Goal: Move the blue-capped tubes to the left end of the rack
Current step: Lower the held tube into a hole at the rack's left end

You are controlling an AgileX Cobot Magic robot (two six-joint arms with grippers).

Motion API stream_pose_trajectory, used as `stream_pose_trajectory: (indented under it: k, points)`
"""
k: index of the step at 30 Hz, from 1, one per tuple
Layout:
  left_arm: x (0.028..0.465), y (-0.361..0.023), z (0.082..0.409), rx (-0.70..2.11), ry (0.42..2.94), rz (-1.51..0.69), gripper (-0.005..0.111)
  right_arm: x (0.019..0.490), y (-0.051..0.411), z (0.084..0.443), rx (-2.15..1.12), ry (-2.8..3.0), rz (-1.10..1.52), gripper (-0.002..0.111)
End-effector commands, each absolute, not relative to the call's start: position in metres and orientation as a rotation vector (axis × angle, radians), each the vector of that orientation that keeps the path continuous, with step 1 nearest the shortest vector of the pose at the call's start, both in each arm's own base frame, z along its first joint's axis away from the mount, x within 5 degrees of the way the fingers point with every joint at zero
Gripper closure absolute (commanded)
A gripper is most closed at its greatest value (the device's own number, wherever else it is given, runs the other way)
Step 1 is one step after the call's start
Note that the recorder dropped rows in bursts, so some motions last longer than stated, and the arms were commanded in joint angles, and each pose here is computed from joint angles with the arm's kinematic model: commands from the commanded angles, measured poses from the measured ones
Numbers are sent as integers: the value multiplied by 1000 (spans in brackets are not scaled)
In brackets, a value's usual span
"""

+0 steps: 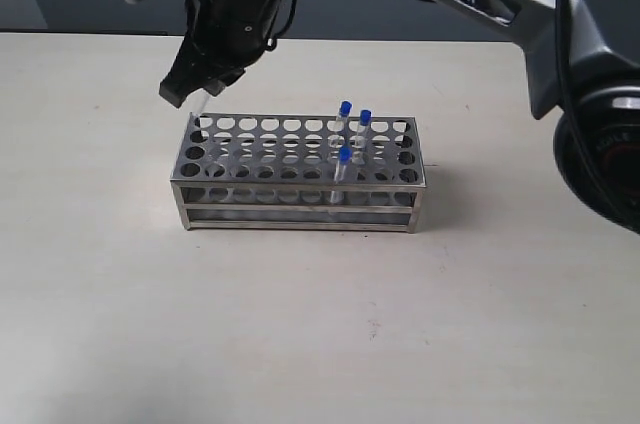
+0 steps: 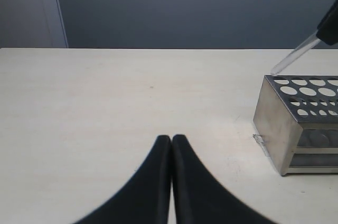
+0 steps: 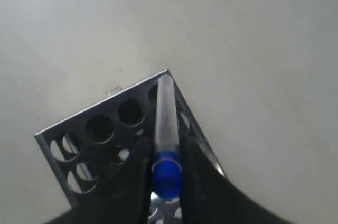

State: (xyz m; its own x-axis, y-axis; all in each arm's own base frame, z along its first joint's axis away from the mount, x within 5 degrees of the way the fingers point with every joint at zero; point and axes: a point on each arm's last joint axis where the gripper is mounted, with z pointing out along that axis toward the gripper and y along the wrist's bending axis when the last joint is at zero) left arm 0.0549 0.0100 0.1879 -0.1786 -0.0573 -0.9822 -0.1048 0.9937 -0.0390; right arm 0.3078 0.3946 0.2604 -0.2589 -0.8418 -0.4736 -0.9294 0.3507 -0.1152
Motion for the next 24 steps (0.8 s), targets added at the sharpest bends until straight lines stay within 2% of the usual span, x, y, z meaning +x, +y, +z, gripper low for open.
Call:
stream_pose_trajectory:
  k: [1,7,17,24]
  points:
    - [55,9,190,-113,1739,34,106,304,387,267,-1572,2203,236,109]
    - [55,9,190,-113,1739,34,106,307,391,265,-1555,2170,246,109]
    - [55,9,190,-113,1739,34,106,311,396,240,-1585,2200,232,109]
    - [55,9,190,-113,1739,34,106,314,401,243,-1545,2144,251,109]
